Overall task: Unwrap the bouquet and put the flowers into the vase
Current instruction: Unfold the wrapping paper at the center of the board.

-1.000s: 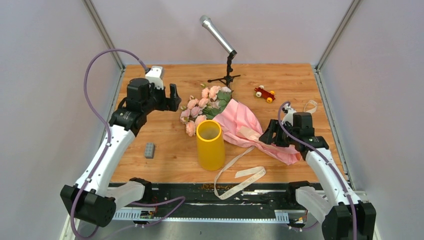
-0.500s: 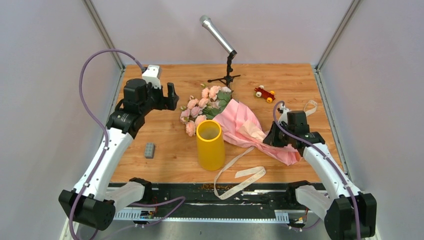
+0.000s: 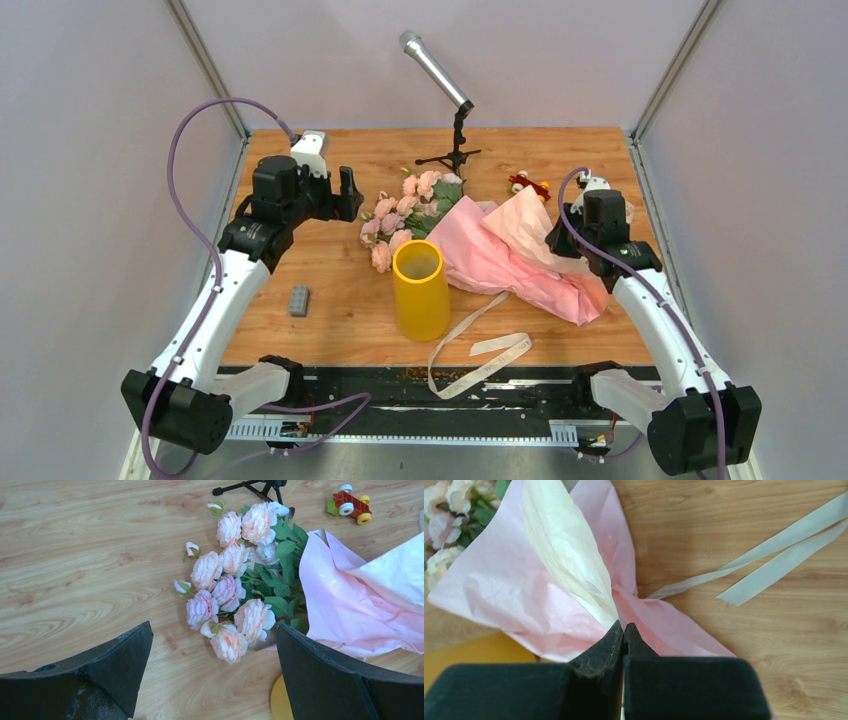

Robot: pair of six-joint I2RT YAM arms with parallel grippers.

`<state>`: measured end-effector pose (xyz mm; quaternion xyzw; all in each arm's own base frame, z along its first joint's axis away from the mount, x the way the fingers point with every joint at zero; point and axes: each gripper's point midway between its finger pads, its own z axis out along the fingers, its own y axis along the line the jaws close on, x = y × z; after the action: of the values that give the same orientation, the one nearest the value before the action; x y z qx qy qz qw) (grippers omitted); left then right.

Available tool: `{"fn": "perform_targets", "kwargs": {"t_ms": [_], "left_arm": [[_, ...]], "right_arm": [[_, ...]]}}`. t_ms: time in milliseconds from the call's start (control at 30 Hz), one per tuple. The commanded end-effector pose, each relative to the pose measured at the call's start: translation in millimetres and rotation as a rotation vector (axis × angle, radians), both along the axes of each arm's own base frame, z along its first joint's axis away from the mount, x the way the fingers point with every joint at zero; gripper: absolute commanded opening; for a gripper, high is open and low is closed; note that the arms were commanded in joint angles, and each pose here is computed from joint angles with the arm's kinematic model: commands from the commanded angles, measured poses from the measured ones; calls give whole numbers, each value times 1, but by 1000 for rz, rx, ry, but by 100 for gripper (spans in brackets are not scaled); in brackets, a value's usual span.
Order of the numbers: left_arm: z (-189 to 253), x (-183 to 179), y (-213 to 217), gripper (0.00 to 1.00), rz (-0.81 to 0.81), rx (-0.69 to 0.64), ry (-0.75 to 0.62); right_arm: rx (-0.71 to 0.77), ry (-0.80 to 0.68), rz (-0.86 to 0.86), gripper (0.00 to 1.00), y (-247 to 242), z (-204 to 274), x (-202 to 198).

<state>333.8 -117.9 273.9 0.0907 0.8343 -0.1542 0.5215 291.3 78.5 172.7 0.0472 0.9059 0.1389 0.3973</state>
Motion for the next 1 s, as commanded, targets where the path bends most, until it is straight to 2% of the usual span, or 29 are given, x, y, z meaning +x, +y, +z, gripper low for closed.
{"fn": "perform_targets", "kwargs": {"t_ms": [0,333,733,967], "left_arm": [[17,1,-2,100,-8,-35,-56],[14,0,-9,100,-38,-69,-43],[-2,-5,-41,100,-128,-251,35],[-27,0,-29,100,-78,-177,51]], "right_arm": [[-69,-117,-139,0,-23,28,27],[-142,-85,-298,0,-48,0,42],[-138,8,-416,0,-70,-41,62],[-111,102,-552,0,-111,-77,67]]}}
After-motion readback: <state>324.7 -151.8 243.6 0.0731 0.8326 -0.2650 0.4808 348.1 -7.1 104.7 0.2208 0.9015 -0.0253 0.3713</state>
